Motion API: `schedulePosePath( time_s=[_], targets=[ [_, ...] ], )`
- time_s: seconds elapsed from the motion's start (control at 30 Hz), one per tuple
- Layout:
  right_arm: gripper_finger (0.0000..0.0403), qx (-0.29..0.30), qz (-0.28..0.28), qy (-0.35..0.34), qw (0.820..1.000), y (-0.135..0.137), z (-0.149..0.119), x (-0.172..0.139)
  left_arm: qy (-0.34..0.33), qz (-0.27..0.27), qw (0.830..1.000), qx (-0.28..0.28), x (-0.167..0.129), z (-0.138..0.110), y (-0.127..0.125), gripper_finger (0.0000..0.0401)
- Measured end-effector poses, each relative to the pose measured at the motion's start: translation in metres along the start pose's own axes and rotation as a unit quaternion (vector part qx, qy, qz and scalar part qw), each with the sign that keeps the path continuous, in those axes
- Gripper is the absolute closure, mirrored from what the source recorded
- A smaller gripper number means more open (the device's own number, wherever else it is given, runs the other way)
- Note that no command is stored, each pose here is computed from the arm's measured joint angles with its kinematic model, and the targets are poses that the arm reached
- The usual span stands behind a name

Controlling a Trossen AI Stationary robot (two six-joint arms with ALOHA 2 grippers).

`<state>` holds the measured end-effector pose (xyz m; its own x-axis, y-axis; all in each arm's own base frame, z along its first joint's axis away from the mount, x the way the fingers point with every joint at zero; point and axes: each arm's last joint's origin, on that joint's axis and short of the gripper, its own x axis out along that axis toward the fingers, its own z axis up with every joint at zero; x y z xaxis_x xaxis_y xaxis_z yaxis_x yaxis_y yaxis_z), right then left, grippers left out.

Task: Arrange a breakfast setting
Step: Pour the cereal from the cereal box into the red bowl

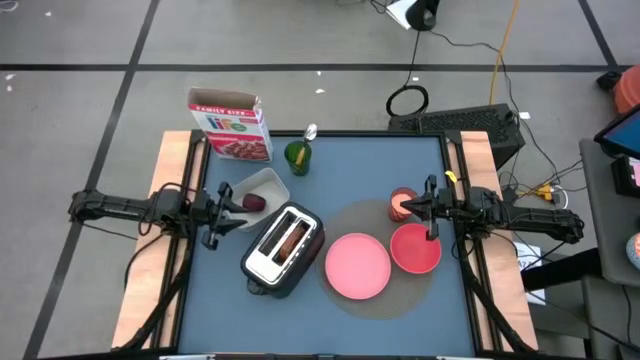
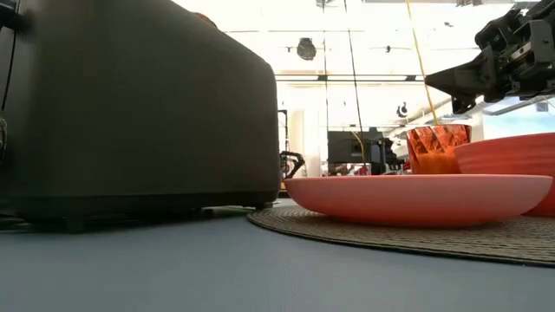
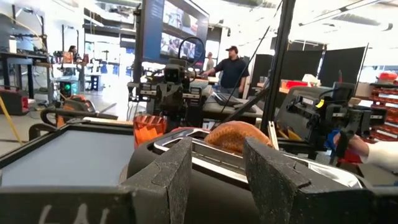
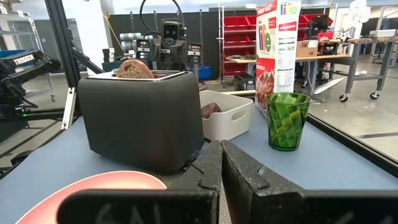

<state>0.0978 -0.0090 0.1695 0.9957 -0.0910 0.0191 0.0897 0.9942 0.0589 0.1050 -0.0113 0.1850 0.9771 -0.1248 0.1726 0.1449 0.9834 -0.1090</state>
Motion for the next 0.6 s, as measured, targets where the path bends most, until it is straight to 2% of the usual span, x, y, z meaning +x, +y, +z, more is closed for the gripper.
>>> schedulePosePath(
  time_s=[0.13, 0.27, 0.6],
  targets=[
    [0.0397, 0.000, 0.000, 0.000, 1.000, 0.000, 0.000, 0.000, -0.005, 0.004, 0.999, -0.039, 0.000, 0.001, 0.000, 0.0251],
    [0.0397, 0.000, 0.000, 0.000, 1.000, 0.000, 0.000, 0.000, -0.036, 0.044, 0.995, -0.082, 0.000, 0.005, 0.002, 0.0251],
    [0.0397, 0.000, 0.000, 0.000, 1.000, 0.000, 0.000, 0.000, -0.111, 0.100, 0.984, -0.098, -0.002, 0.018, 0.005, 0.0251]
  ],
)
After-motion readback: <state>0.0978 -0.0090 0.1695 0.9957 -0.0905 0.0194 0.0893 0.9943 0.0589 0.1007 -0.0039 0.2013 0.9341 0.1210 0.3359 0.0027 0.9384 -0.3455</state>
